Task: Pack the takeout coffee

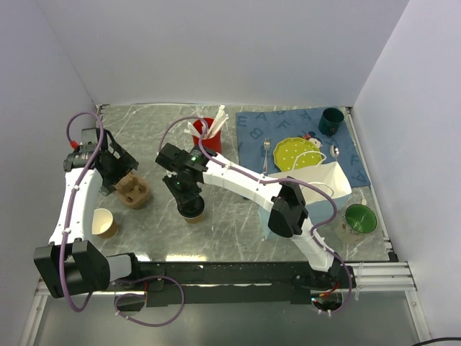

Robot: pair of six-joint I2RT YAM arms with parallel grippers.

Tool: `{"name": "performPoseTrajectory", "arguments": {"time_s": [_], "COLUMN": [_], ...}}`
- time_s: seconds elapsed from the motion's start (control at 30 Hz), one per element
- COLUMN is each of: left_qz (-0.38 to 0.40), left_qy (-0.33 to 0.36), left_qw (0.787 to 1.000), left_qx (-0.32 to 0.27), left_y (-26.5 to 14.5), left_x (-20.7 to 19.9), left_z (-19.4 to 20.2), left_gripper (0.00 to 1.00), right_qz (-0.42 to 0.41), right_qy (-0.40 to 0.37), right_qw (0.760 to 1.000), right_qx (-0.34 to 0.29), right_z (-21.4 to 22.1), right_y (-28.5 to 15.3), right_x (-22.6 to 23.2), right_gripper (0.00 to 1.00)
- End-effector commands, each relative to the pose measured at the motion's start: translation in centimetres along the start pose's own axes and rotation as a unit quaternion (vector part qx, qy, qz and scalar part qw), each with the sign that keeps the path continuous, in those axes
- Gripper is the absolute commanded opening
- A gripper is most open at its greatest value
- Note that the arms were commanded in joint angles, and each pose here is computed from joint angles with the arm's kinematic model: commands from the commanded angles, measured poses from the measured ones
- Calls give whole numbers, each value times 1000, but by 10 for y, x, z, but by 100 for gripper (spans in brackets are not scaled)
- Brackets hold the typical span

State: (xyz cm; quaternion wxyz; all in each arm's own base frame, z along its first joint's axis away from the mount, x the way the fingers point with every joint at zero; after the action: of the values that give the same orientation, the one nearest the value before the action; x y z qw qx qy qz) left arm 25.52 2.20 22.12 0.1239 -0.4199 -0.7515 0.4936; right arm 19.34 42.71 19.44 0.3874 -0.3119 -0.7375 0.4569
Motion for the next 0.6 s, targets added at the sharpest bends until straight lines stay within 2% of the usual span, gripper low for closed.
{"name": "performPoseTrajectory", "arguments": {"time_s": [0.0, 0.07, 0.2, 0.3, 0.33, 0.5, 0.57], "left_qz": [51, 64, 140, 179, 215, 254, 263], "left_qy": [22, 34, 74, 84, 87, 86, 86], "left_qw": [998, 997, 987, 977, 969, 950, 946], "left_qx": [-16, -14, 41, 80, 91, 158, 168], "left_y": [-13, -15, -17, -13, -16, -15, -17], "left_x": [-15, -18, -33, -35, -41, -41, -41], "left_z": [-6, -2, 29, 57, 65, 109, 119], "left_gripper": [99, 96, 91, 84, 81, 73, 67], "right_qz": [-29, -34, -49, -48, -53, -64, -70], "right_qy": [7, 14, 19, 20, 19, 10, 9], "right_qw": [999, 999, 997, 997, 997, 997, 997], "right_qx": [-25, -28, -50, -50, -47, -34, -34], "right_z": [-6, -8, -9, -7, -7, -6, -8], "right_y": [-29, -38, -64, -64, -63, -55, -53], "right_x": [14, 12, -1, -20, -23, -31, -29], "right_gripper": [33, 34, 35, 34, 33, 28, 27]}}
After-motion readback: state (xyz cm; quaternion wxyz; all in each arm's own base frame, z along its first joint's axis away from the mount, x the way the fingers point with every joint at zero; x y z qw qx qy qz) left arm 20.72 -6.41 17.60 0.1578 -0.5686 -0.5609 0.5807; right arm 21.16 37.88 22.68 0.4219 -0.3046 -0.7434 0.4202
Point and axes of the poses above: each gripper's point midway between its finger pads, its own y axis out along the fingers, its own x axis along the line the jaws close on, z = x × y, the point moved 6 cm from there along -y, back along the fingers, and after that the axes turned 7 degrees about y, right-handed, at the moved point
